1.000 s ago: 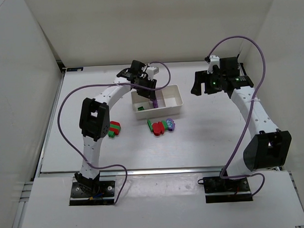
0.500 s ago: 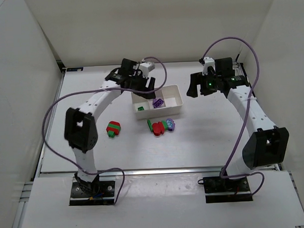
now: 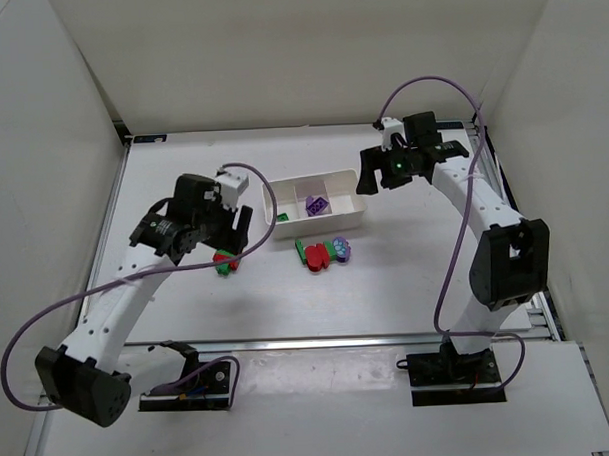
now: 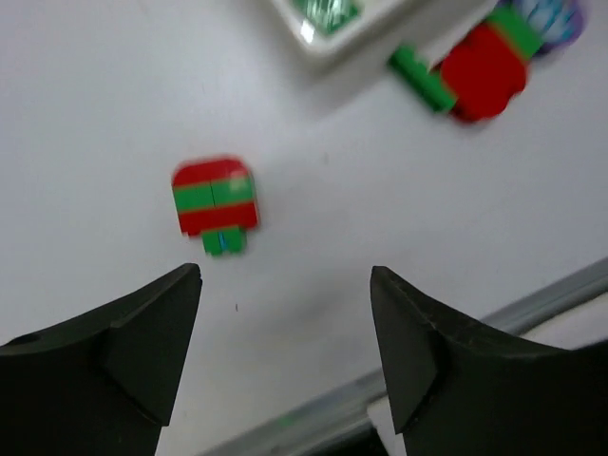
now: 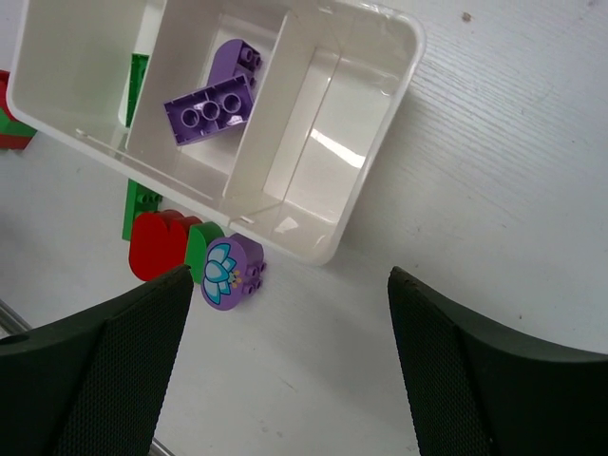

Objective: Sort the legos into containers by color

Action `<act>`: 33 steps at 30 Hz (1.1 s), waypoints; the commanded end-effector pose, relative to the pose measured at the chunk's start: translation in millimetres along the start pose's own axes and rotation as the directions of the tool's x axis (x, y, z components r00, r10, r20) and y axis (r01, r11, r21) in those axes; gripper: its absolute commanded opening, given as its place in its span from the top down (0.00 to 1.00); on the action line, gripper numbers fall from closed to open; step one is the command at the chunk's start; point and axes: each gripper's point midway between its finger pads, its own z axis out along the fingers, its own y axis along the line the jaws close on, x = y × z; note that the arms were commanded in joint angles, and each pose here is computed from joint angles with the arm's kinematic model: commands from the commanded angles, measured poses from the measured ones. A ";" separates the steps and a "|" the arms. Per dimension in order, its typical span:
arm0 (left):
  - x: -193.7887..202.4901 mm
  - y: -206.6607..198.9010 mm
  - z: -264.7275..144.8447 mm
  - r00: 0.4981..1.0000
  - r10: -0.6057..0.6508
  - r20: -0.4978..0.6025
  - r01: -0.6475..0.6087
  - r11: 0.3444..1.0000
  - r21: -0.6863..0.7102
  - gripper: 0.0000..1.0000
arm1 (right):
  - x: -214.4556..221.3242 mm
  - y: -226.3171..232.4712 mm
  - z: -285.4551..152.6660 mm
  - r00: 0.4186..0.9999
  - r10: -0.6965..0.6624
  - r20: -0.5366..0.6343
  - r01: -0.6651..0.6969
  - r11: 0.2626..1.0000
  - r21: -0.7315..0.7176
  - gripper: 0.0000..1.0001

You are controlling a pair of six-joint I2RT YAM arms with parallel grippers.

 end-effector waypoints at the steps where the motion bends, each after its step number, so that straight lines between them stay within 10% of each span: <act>1: 62.8 1.8 7.1 0.973 -0.114 -0.199 0.111 0.993 -0.026 0.16 | -28.6 11.3 -4.3 0.995 -0.064 0.073 0.067 0.997 -0.030 0.14; 3: 80.6 2.0 15.8 0.961 -0.161 -0.225 0.155 0.987 -0.044 0.01 | -29.6 12.0 -4.5 0.995 -0.067 0.070 0.069 0.997 -0.031 0.14; 33: 128.4 63.1 126.7 0.866 -0.109 -0.489 0.074 0.993 -0.090 0.01 | -22.9 4.9 -4.1 0.997 -0.068 0.041 0.069 0.997 -0.017 0.13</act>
